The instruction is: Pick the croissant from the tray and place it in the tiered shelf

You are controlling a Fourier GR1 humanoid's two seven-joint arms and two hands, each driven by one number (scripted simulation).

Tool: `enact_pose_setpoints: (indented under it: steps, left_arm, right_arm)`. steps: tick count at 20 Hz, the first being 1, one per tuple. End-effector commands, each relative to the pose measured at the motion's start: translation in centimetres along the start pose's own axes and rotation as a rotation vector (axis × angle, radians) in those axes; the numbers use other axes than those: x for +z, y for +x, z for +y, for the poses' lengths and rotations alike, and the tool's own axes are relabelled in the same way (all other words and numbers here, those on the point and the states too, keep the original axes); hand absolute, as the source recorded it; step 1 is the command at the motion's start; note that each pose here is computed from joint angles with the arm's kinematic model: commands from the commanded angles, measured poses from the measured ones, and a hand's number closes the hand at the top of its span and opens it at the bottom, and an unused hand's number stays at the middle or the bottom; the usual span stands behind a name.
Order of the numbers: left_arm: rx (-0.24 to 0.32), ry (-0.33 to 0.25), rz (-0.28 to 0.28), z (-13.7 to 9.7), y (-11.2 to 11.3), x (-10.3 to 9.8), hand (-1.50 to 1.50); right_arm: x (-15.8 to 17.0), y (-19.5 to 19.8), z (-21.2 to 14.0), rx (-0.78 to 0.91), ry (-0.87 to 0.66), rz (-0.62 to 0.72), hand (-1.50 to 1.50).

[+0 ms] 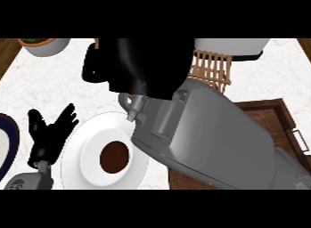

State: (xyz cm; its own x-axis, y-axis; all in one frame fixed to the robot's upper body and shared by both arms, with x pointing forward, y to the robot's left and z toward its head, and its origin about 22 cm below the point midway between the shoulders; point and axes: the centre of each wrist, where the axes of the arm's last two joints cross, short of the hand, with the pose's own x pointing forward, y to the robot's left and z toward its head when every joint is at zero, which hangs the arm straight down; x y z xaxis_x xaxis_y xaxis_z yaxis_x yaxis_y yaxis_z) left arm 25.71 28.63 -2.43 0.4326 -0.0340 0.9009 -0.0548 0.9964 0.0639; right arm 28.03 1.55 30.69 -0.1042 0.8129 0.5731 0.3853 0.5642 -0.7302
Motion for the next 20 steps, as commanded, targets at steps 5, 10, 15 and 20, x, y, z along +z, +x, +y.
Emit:
enact_pose_setpoints:
  steps: [5, 10, 15, 20]
  left_arm:
    - [0.02, 0.011, 0.013, 0.4, -0.4, 0.2, 0.0]
    - [0.015, 0.005, 0.018, 0.5, 0.5, 0.2, 0.0]
    - [0.018, 0.006, 0.008, 0.1, 0.2, 1.6, 0.0]
    - [0.014, 0.001, 0.014, 1.2, -0.7, 1.7, 0.0]
  right_arm:
    - [-5.6, 3.1, -3.0, 0.013, -0.052, 0.249, 1.5]
    - [-7.1, 3.7, -3.9, 0.028, 0.038, 0.227, 1.5]
    - [-10.3, 0.1, -2.2, 0.076, 0.095, 0.227, 1.5]
    - [-11.7, -2.0, -2.0, 0.114, 0.084, 0.22, 1.5]
